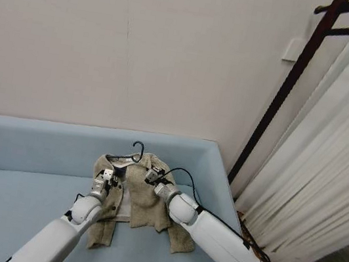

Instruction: Pick up the clothes from the sofa and hang them on the clothes hanger.

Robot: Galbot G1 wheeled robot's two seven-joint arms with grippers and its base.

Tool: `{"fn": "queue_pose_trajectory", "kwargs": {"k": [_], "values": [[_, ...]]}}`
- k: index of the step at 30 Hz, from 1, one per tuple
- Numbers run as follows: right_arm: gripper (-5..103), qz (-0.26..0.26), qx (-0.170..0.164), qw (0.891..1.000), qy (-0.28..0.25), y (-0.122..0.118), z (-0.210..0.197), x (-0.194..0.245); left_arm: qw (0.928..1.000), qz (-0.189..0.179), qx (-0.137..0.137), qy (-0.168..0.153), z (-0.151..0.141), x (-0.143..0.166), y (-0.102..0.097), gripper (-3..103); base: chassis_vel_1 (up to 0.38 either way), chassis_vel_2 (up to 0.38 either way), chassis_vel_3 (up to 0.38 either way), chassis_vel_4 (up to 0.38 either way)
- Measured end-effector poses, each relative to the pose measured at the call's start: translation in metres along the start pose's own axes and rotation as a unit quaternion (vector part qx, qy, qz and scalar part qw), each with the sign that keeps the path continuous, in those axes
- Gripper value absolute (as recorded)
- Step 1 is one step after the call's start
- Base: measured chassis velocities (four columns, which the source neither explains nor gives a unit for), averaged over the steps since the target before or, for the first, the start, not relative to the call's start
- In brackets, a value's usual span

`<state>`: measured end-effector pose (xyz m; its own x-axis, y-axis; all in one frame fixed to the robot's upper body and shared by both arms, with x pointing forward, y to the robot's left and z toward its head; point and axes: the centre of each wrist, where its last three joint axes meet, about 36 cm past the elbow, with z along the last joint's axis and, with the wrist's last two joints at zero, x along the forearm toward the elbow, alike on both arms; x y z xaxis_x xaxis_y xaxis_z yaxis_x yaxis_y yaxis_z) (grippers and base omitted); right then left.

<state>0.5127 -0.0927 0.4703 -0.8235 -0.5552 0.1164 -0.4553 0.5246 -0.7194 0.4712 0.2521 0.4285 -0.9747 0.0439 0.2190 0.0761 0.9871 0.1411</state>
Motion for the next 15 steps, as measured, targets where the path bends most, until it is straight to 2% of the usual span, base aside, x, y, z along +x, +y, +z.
{"fn": "queue_pose_trajectory", "kwargs": {"k": [3, 4, 5, 7, 10, 13, 15], "values": [[12, 0.001, -0.004, 1.0, 0.003, -0.001, 0.0, -0.001, 1.0, 0.006, -0.003, -0.006, -0.003, 0.007, 0.0, 2, 0.0, 0.0, 0.0, 0.0], [12, 0.002, -0.008, 1.0, 0.006, -0.002, 0.001, -0.003, 0.9998, 0.013, -0.007, -0.014, -0.006, 0.016, 0.001, 2, 0.0, 0.0, 0.0, 0.0], [12, 0.006, -0.01, 1.0, 0.012, -0.004, 0.002, -0.011, 0.9985, 0.035, -0.024, -0.035, -0.018, 0.05, 0.003, 2, 0.0, 0.0, 0.0, 0.0], [12, 0.008, -0.01, 1.0, 0.013, -0.005, 0.002, -0.016, 0.9975, 0.046, -0.033, -0.043, -0.023, 0.067, 0.005, 2, 0.0, 0.0, 0.0, 0.0], [12, 0.01, -0.01, 1.0, 0.013, -0.005, 0.0, -0.021, 0.9965, 0.057, -0.041, -0.046, -0.026, 0.078, 0.005, 2, 0.0, 0.0, 0.0, 0.0], [12, 0.014, -0.011, 1.0, 0.01, -0.007, -0.006, -0.032, 0.9908, 0.1, -0.071, -0.057, -0.029, 0.098, 0.002, 2, 0.0, 0.0, 0.0, 0.0], [12, 0.016, -0.011, 1.0, 0.009, -0.008, -0.007, -0.034, 0.9888, 0.111, -0.079, -0.06, -0.029, 0.101, 0.001, 2, 0.0, 0.0, 0.0, 0.0]]}}
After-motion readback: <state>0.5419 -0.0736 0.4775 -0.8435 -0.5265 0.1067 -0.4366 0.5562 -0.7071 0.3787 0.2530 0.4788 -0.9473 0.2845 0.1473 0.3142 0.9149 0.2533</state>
